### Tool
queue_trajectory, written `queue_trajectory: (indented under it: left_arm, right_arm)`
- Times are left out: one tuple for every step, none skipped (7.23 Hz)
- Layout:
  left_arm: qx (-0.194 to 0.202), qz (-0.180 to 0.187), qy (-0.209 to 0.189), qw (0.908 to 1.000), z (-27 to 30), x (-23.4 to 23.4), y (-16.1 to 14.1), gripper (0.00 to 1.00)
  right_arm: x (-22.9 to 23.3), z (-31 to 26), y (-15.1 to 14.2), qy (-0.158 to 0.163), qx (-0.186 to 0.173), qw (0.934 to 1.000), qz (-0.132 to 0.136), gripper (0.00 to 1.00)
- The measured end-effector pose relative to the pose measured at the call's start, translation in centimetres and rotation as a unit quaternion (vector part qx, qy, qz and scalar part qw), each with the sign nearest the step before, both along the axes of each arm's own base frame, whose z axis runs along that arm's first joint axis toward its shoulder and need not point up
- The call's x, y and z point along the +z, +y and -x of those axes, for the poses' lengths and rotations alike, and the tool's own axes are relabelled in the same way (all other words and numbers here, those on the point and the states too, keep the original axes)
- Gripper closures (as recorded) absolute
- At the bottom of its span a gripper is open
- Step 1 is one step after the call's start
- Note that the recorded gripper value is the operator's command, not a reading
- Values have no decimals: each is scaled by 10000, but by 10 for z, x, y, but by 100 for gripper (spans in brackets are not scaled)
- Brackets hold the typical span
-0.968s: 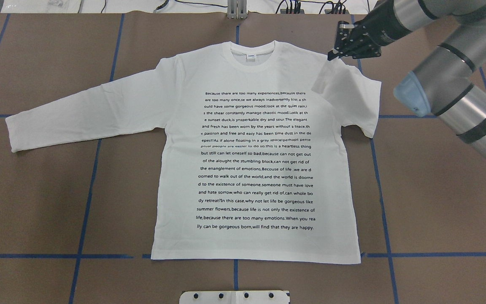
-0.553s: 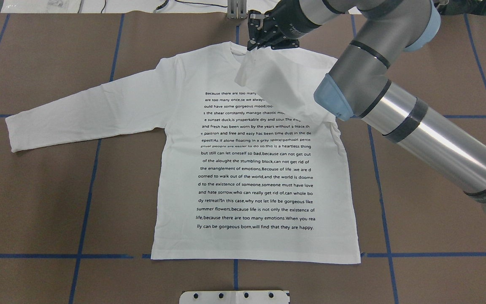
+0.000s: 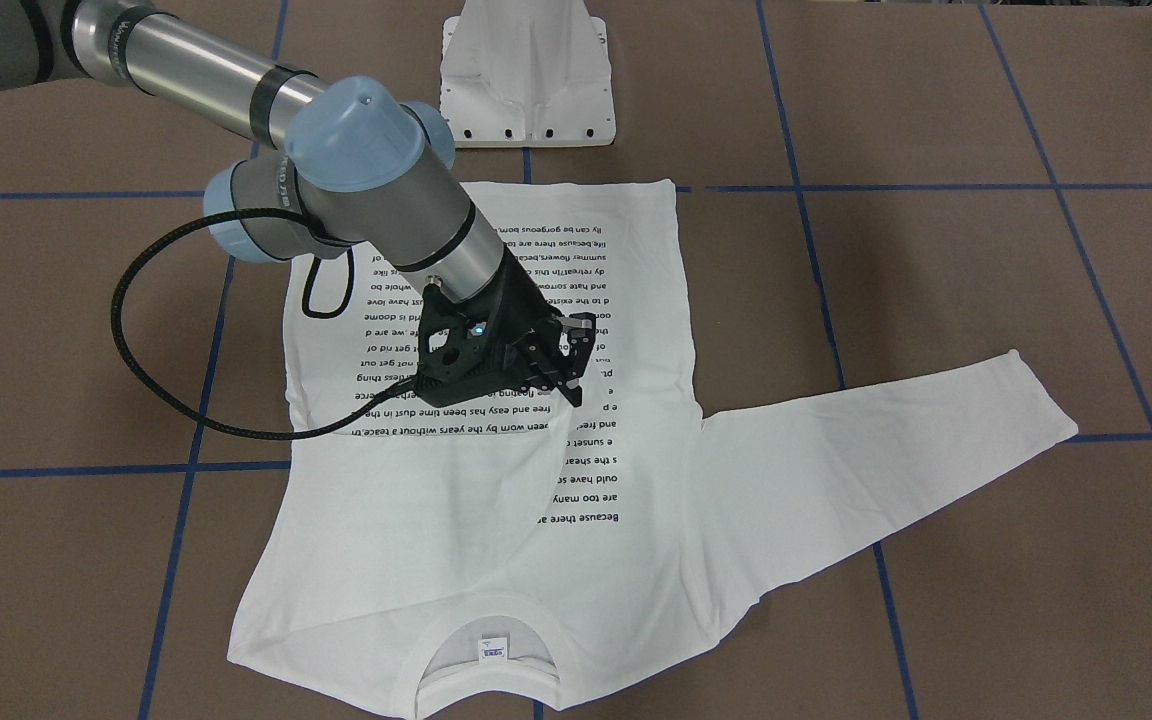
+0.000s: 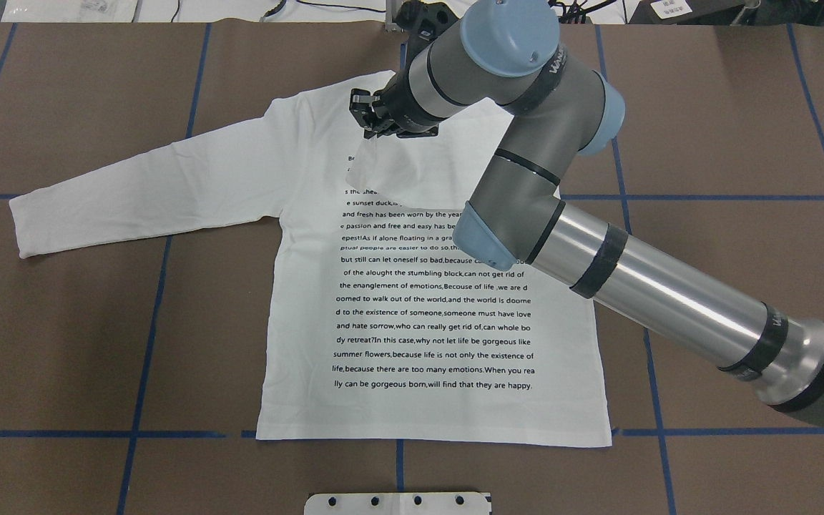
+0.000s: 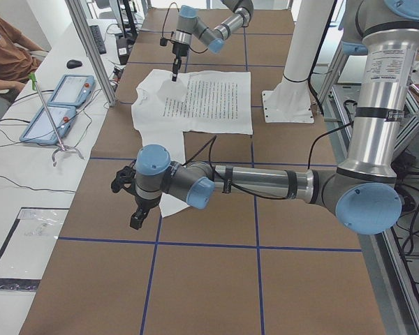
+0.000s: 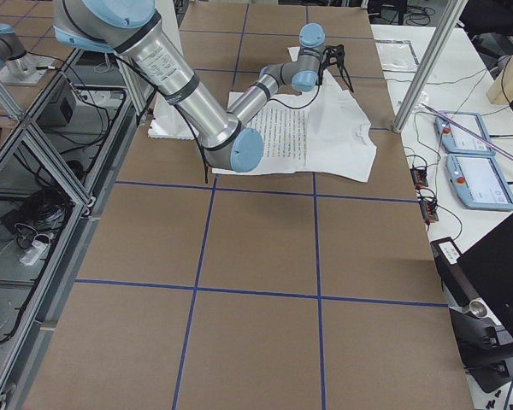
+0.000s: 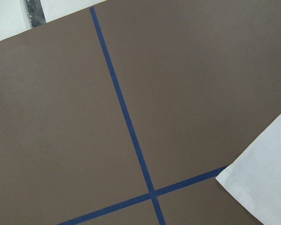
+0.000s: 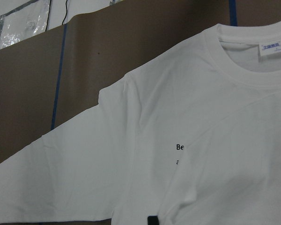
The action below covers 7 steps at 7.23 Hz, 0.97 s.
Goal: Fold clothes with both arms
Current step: 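Grasp the sleeve nearest the right gripper at its cuff, then carry the sleeve across the shirt body toward the collar and release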
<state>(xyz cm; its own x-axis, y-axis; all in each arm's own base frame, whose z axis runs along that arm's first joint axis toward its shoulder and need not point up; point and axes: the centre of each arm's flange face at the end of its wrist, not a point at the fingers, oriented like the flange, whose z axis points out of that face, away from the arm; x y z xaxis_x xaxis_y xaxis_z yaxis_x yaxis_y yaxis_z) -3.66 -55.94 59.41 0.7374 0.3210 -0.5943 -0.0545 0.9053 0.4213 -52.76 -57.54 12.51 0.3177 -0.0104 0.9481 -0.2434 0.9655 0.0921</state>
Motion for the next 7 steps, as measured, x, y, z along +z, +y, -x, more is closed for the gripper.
queue_trajectory:
  left_arm:
    - [-2,-7,1,10000,0,-1,0,0]
    - [-4,-21,2,10000,0,-2,-1,0]
    - [-8,-38,3,10000,0,-4,-2,0]
    - [-15,-51,5,10000,1,-6,-3,0]
    - [-19,-61,6,10000,1,-7,-4,0]
    - [-22,-62,6,10000,2,-7,-4,0]
    - [-25,-63,6,10000,2,-7,-5,0]
  right_arm:
    - [-2,32,-17,226,4,9997,135,100]
    - [-11,60,-33,430,51,9988,208,56]
    - [-22,80,-38,562,133,9982,169,1]
    - [-32,99,-30,621,265,9977,-12,0]
    - [-40,115,-18,577,447,9970,-249,0]
    - [-48,121,-12,479,584,9963,-416,0]
    - [-54,123,-9,417,678,9955,-508,0]
